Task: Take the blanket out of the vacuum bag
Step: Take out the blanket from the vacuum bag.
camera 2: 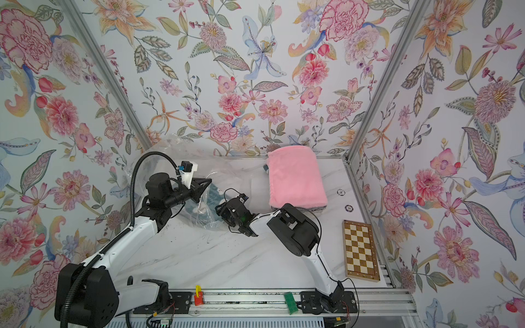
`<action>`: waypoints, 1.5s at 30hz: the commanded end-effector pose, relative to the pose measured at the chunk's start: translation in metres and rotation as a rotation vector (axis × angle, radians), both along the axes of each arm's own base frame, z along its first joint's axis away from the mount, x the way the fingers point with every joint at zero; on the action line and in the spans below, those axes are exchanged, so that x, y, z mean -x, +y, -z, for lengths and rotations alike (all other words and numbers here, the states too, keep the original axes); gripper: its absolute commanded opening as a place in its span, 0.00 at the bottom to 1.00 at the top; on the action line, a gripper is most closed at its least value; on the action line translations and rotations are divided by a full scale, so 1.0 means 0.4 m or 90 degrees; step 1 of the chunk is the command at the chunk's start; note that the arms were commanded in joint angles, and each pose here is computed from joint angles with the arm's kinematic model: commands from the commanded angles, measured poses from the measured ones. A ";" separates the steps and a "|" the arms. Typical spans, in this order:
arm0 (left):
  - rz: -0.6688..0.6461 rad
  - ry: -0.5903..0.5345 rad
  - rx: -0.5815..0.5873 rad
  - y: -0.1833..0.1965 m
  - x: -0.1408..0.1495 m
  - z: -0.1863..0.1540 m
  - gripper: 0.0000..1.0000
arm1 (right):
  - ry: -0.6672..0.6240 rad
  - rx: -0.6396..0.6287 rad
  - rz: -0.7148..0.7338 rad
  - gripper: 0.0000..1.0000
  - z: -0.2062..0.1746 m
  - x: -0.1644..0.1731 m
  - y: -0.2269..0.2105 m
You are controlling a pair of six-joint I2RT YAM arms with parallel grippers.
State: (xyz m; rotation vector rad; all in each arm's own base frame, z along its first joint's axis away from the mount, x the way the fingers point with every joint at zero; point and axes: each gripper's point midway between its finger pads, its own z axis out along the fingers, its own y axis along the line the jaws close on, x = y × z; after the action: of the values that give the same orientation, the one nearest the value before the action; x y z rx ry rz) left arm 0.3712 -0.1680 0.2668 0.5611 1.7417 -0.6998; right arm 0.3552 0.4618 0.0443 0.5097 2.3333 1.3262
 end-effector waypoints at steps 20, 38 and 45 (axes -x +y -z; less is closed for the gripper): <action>-0.025 -0.020 -0.005 0.039 -0.010 -0.009 0.00 | -0.119 0.020 -0.102 0.00 -0.238 -0.029 0.027; -0.057 -0.035 -0.020 0.075 -0.013 -0.021 0.00 | -0.141 -0.017 -0.157 0.00 -0.374 0.130 -0.150; -0.063 -0.034 -0.024 0.081 -0.011 -0.019 0.00 | -0.104 0.005 -0.126 0.00 -0.254 0.213 -0.253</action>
State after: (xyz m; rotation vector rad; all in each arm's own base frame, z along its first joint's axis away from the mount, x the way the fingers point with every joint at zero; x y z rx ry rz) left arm 0.3782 -0.1411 0.2716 0.5109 1.7405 -0.6120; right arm 0.2761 0.3690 0.1465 0.1396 2.3357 1.3758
